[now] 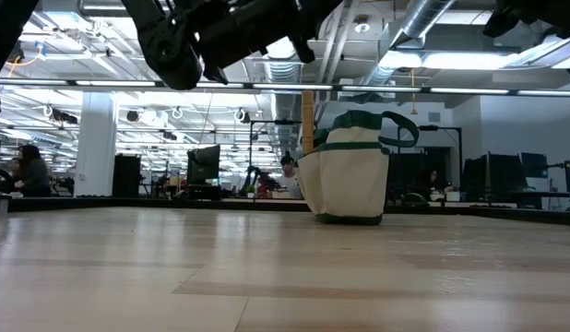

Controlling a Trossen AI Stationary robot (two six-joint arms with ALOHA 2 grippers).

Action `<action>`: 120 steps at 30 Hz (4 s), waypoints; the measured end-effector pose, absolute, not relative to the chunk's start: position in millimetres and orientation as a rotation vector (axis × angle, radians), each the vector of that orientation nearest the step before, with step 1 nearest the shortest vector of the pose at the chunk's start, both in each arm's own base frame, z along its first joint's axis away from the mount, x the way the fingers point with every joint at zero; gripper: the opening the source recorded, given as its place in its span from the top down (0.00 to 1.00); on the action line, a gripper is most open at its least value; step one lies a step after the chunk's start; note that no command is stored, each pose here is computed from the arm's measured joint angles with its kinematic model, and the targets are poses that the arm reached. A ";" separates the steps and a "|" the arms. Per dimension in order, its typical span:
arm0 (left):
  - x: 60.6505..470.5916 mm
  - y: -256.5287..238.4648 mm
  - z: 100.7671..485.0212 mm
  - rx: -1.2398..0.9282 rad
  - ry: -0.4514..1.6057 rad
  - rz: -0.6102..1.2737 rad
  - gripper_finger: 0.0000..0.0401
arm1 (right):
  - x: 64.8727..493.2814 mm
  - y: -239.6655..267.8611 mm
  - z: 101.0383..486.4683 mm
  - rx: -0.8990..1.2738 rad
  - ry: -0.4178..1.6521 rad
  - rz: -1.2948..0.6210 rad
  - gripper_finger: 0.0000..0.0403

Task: Pick & Place Garden tools in Gardening bag
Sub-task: Put the brown trowel into the gardening bag

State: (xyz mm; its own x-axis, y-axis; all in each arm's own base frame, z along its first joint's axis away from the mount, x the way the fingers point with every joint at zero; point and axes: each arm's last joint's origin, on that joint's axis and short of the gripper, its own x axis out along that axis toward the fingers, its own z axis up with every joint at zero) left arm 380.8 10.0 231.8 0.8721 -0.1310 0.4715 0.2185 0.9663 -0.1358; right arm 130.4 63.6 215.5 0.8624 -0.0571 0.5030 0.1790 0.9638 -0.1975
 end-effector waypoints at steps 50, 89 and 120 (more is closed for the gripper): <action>419.0 2.8 230.6 -0.188 -0.491 -0.205 0.70 | 130.4 64.5 215.6 -0.252 -0.530 -0.097 1.00; 418.1 5.6 231.5 -0.173 -0.495 -0.236 0.84 | 131.2 65.0 214.2 -0.237 -0.515 -0.087 1.00; 417.5 22.6 231.0 -0.164 -0.487 -0.231 0.84 | 125.0 69.5 212.4 -0.172 -0.417 -0.231 0.54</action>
